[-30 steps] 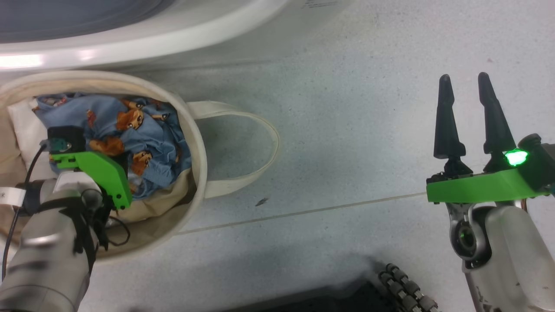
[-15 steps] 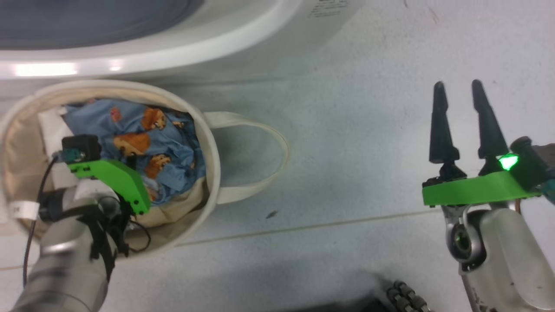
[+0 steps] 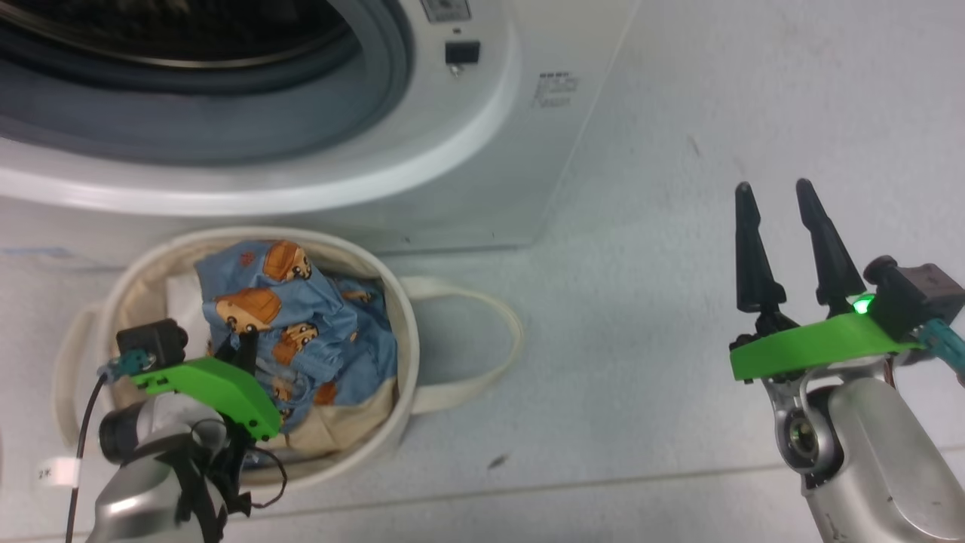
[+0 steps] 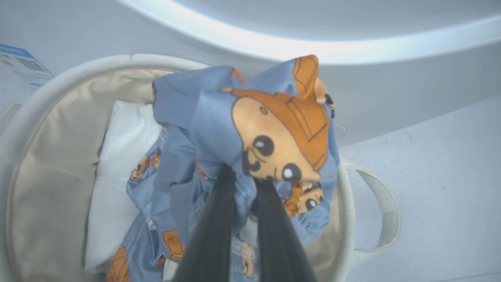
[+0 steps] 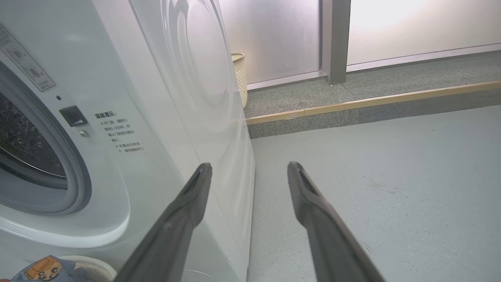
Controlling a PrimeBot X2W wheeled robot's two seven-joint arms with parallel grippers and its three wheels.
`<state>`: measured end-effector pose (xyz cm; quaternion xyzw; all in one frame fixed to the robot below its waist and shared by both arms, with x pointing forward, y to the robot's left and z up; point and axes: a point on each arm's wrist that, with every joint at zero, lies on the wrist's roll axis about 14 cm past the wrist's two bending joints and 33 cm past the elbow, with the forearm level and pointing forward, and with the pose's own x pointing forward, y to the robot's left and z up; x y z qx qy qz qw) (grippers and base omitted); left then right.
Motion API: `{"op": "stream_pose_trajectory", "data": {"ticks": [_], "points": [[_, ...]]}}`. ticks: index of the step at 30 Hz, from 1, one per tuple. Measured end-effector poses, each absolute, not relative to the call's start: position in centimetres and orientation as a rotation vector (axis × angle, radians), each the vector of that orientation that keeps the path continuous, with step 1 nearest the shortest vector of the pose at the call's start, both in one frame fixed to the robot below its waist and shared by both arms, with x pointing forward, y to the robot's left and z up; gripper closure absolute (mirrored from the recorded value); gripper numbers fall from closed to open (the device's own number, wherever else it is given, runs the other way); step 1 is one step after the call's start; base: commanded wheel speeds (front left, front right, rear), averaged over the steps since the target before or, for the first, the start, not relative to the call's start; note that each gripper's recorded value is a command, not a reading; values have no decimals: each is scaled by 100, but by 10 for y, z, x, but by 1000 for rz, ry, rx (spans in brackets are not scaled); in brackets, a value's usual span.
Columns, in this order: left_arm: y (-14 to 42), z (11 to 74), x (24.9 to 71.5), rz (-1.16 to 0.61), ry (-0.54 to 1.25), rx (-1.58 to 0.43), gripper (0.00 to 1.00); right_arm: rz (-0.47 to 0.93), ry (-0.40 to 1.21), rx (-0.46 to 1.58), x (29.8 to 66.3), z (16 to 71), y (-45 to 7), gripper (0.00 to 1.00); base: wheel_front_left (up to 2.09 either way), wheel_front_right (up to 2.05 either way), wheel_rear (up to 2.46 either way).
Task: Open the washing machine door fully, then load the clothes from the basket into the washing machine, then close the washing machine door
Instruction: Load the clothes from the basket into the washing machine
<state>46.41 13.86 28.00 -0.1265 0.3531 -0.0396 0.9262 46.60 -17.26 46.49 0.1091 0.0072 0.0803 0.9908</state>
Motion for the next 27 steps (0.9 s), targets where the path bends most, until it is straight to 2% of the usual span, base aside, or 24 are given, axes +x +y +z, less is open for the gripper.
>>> {"op": "stream_pose_trajectory", "data": {"ticks": [8, 16, 23, 27], "points": [[144, 379, 492, -98, 397, -369, 100, 195, -61, 245, 451, 502, -163, 0, 0, 0, 0], [159, 437, 464, -92, 211, -347, 100, 209, -83, 281, 424, 518, -157, 0, 0, 0, 0], [144, 514, 455, -157, -11, -327, 100, 214, -104, 304, 400, 529, -157, 0, 0, 0, 0], [147, 533, 448, -152, -66, -312, 100, 223, -101, 313, 393, 529, -154, 0, 0, 0, 0]]}}
